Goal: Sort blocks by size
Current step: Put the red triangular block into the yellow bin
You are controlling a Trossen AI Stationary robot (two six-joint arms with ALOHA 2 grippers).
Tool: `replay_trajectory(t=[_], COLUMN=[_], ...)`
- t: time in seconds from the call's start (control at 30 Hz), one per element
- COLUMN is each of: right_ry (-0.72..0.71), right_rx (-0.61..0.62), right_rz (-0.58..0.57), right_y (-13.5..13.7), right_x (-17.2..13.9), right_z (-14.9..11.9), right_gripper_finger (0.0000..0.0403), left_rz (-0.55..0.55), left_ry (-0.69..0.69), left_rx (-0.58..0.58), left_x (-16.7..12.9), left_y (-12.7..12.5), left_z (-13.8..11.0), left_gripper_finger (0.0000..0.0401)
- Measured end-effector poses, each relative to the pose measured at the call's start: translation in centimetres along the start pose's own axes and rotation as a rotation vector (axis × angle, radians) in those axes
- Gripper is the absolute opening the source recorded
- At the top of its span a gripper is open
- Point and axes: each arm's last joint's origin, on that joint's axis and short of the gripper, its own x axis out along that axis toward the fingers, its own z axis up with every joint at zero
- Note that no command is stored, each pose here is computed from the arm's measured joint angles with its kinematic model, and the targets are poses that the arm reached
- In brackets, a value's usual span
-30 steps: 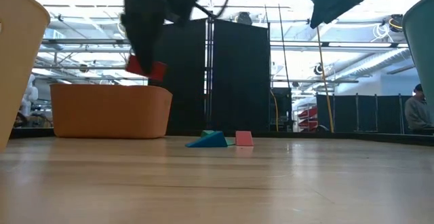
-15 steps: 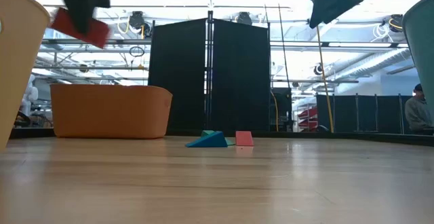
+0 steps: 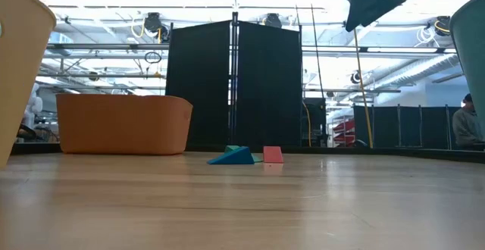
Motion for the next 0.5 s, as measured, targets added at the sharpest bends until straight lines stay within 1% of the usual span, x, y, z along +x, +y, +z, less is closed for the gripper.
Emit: replay_trajectory(t=[0.17,0.23,0.33,0.5], right_ry=[0.0,0.002,0.022,0.024], right_rx=[0.006,0.009,0.013,0.013], right_rz=[0.003,0.006,0.015,0.016], right_y=[0.1,0.1,0.1,0.1], right_x=[0.0,0.0,0.0,0.0], right_z=[0.0,0.0,0.0,0.0], right_gripper_finger=[0.0224,0.0224,0.0224,0.0224], left_rz=[-0.116,-0.14,-0.141,-0.106], left_ry=[-0.076,-0.094,-0.088,-0.082], left_rx=[0.083,0.087,0.076,0.046], left_x=[0.7,1.5,2.6,3.8], left_y=[-1.9,-2.2,-2.3,-2.0], left_z=[0.1,0.2,0.1,0.0], left_gripper_finger=[0.0061,0.0061,0.0061,0.0062])
